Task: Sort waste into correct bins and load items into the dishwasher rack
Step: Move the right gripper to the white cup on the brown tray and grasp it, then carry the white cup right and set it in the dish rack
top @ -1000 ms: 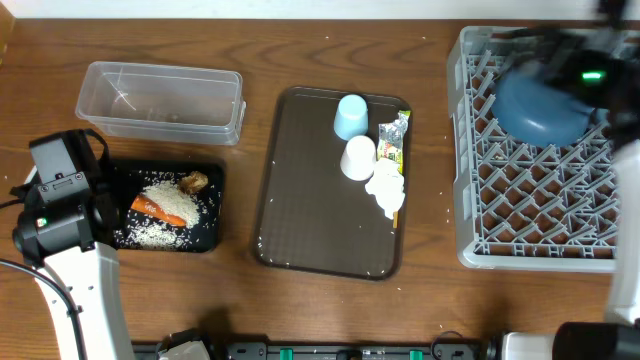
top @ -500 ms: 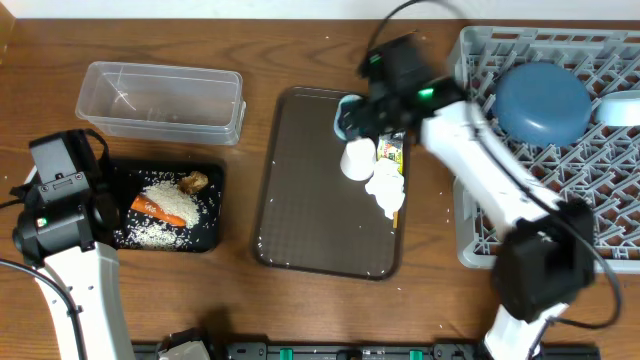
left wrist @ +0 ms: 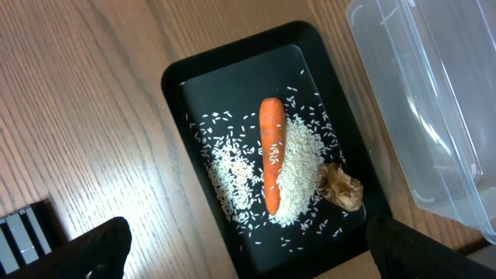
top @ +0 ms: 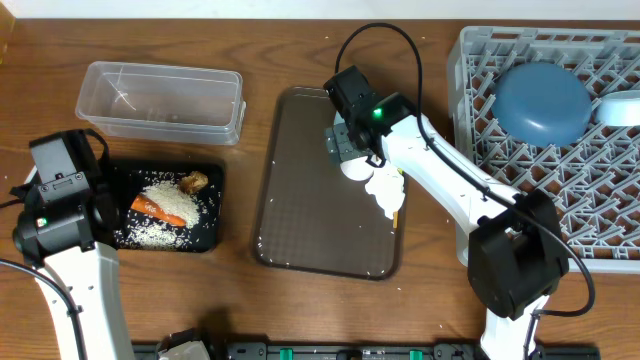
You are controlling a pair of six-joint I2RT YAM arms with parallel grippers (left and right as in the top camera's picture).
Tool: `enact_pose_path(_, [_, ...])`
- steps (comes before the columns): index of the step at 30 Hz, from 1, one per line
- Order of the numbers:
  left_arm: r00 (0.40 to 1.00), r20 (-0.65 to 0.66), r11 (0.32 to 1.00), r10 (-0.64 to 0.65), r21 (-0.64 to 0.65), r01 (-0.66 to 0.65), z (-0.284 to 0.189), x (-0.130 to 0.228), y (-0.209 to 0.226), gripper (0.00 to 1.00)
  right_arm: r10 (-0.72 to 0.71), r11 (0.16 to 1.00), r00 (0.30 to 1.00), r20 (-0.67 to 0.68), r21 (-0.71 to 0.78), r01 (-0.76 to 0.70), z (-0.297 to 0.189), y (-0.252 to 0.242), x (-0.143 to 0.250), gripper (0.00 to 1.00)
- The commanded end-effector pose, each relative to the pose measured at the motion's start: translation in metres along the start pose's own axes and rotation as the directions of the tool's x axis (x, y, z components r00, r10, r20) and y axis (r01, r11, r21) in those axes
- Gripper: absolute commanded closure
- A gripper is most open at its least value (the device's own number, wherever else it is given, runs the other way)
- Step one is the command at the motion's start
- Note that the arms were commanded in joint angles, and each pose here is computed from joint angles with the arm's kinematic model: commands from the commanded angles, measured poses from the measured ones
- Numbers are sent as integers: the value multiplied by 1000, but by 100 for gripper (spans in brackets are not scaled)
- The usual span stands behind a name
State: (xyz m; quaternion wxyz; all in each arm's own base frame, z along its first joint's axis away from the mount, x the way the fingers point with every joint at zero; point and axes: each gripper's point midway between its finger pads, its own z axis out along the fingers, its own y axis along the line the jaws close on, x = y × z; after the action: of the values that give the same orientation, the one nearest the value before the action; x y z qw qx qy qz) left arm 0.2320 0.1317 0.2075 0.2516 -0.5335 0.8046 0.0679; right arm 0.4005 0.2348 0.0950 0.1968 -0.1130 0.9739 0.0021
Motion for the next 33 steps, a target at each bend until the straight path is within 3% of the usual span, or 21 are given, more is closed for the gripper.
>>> enact_pose_path(1, [1000, 12, 1000, -17, 11, 17, -5, -5, -2, 2, 25, 998, 999, -30, 54, -24, 23, -7, 7, 11])
enact_pose_path(9, [1000, 12, 1000, -17, 11, 17, -5, -5, -2, 2, 24, 999, 996, -80, 31, -22, 42, 1, 18, 20])
enact_pose_path(16, [1000, 12, 1000, -17, 11, 17, -5, -5, -2, 2, 48, 998, 996, -79, 33, -45, 42, -1, 18, 41])
enact_pose_path(22, [1000, 12, 1000, -18, 11, 17, -5, -5, -2, 2, 48, 998, 995, -89, 34, -45, 41, -2, 20, 45])
enact_pose_path(26, [1000, 12, 1000, -17, 11, 17, -5, -5, -2, 2, 49, 998, 996, -76, 29, -47, 33, -2, 17, 53])
enact_pose_path(33, [1000, 12, 1000, -18, 11, 17, -5, -5, -2, 2, 88, 996, 996, 16, 7, -88, -19, -18, -5, 53])
